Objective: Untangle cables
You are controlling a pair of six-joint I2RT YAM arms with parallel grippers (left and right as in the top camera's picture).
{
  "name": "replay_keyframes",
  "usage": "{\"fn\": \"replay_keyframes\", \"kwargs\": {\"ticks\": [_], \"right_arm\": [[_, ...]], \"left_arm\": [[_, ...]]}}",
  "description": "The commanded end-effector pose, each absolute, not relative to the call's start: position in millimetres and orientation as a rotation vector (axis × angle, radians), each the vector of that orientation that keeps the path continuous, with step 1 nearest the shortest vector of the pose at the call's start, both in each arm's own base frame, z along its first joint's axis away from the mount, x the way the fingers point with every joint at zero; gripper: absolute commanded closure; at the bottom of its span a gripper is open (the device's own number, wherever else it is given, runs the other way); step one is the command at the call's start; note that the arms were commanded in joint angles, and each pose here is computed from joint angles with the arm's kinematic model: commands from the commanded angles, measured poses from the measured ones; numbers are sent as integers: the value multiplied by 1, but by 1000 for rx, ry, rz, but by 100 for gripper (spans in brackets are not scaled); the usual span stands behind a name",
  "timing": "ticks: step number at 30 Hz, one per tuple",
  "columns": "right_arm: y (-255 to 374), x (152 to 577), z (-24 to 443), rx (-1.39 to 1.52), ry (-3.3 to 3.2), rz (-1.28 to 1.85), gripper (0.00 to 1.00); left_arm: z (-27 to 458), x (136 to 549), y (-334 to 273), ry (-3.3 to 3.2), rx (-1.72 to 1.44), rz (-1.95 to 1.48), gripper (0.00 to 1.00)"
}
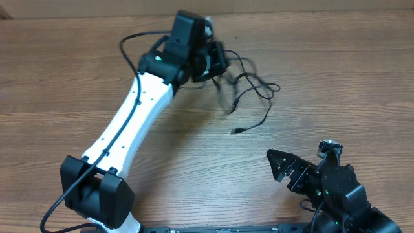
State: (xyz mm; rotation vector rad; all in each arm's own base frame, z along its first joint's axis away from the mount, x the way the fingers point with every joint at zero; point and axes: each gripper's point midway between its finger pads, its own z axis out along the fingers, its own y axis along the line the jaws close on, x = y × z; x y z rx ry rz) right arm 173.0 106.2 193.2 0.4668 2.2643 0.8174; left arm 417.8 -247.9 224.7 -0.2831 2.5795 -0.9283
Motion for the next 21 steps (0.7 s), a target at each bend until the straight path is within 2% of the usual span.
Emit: {"fn": "replay_keyframes", "kwargs": {"ticks": [1, 8, 9, 10, 11, 13, 15, 18, 21], "right_arm": [[103, 175, 195, 469, 2246, 803, 0], [103, 175, 195, 469, 2245, 804, 0], [104, 175, 195, 469, 2243, 805, 0], [104, 176, 196, 469, 2239, 808, 0], [104, 176, 197, 468, 2235, 811, 0], [105, 177, 199, 466, 2229, 816, 0], [105, 178, 200, 465, 2221, 821, 0], [106, 179, 201, 464, 2217, 825, 0], [106, 178, 201, 467, 2220, 825, 0]], "left_arm": [[219, 418, -201, 2609, -368, -693, 96], [178, 366, -131, 2849, -513, -218, 95], [175, 360, -124, 2871, -522, -161, 85], [171, 351, -114, 2896, -531, -78, 60], [169, 348, -109, 2906, -536, -40, 48], [164, 344, -103, 2915, -539, 14, 36], [160, 343, -99, 2916, -542, 50, 19], [154, 342, -98, 2922, -552, 63, 1], [151, 342, -98, 2915, -606, 61, 0]]}}
